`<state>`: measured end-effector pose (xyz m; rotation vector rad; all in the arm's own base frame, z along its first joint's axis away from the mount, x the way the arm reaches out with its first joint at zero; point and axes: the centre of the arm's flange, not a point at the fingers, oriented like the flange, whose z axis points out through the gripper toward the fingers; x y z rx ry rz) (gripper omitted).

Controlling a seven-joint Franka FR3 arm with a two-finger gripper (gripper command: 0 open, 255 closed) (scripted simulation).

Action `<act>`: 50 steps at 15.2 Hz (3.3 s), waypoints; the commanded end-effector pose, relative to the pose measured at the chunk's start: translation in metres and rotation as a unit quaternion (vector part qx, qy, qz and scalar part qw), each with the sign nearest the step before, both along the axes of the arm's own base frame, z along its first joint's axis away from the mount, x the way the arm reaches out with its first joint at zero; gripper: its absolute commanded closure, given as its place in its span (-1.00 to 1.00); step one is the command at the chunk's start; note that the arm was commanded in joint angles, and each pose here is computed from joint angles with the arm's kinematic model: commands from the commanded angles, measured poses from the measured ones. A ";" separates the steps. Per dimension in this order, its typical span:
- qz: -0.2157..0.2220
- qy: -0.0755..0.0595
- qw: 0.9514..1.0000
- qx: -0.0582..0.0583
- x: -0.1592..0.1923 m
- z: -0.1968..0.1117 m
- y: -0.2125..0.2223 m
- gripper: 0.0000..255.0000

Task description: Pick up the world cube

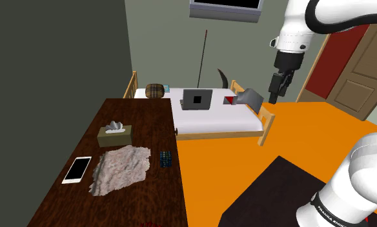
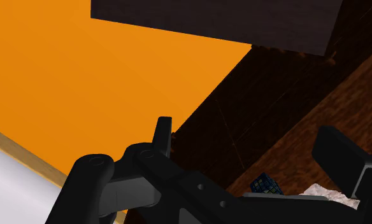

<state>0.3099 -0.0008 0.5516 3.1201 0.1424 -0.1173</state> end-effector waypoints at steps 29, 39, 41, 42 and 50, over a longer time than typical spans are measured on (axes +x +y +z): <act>-0.041 -0.019 0.999 0.003 0.195 -0.262 0.164 -1.00; -0.055 -0.026 0.998 0.004 0.270 -0.353 0.220 -1.00; -0.058 -0.027 0.998 0.004 0.286 -0.371 0.230 -1.00; -0.060 -0.028 0.998 0.004 0.293 -0.380 0.236 -1.00; -0.064 -0.030 0.998 0.004 0.315 -0.432 0.250 -1.00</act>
